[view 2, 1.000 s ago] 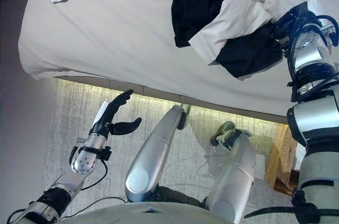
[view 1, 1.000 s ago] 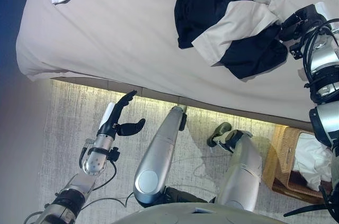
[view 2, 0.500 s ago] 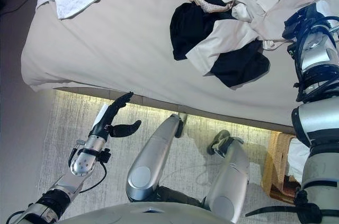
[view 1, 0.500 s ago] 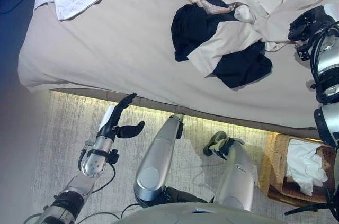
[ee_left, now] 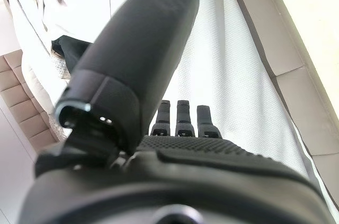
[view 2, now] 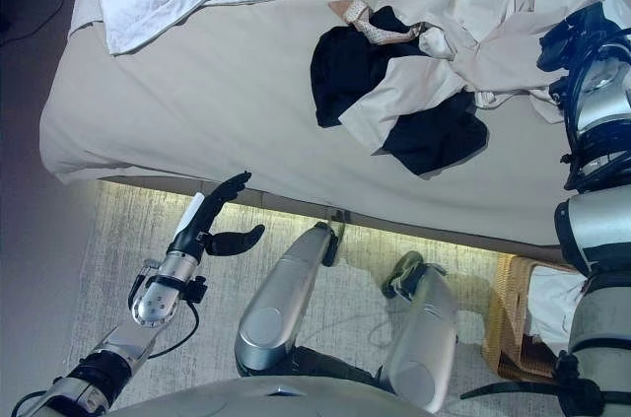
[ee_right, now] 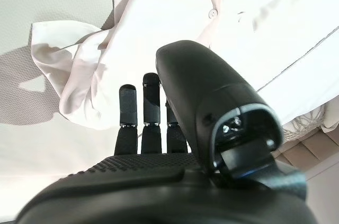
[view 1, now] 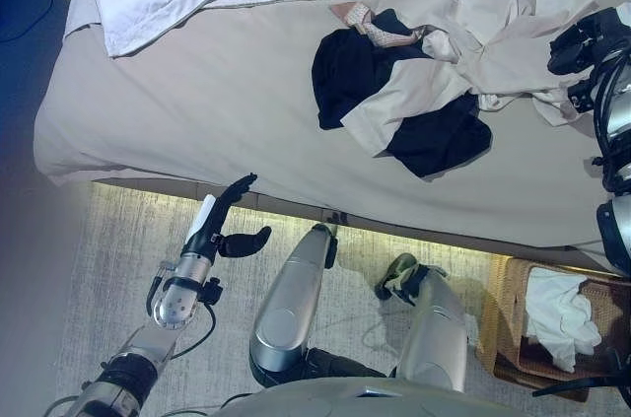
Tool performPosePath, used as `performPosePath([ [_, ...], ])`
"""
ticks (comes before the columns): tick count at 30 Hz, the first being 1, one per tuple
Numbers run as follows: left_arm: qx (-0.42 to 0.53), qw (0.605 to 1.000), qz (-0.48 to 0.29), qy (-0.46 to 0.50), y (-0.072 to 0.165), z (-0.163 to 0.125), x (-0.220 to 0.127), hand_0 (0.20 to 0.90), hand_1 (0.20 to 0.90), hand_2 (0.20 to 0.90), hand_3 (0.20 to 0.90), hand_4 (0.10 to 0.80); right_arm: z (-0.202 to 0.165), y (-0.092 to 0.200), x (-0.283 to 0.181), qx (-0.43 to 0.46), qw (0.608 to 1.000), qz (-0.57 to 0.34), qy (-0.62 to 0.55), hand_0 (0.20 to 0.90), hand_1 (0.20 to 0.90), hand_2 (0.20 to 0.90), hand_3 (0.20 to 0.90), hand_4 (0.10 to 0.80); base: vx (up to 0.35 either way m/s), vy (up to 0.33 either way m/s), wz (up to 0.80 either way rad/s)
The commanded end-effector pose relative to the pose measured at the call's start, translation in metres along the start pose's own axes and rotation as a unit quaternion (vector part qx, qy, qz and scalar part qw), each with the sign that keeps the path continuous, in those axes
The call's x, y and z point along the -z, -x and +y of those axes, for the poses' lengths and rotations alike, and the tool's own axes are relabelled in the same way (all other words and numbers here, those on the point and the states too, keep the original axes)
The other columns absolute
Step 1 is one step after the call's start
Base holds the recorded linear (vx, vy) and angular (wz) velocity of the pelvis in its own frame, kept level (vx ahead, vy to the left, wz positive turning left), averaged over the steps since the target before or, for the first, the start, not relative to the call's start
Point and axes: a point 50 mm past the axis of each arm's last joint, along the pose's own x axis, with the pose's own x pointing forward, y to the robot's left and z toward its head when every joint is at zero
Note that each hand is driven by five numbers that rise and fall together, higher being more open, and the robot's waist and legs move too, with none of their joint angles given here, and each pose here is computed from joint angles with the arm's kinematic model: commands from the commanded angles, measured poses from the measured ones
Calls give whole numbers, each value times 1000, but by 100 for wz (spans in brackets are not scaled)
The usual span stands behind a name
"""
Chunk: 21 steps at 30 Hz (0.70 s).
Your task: Pick up the clothes from the bed and place them into the basket
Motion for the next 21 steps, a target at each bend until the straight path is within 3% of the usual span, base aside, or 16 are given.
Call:
performPosePath([
  [1, -32, 998, -47, -1, 6, 17, -10, 900, 900, 900, 900, 800, -47, 2, -15, 100, 993, -54, 33, 900, 900, 900, 900, 800, 0, 0, 0],
  [21, -28, 998, -54, 14, 8, 14, -14, 900, 900, 900, 900, 800, -14, 7, -56, 57, 986, -142, 70, 900, 900, 900, 900, 800, 10, 19, 5],
])
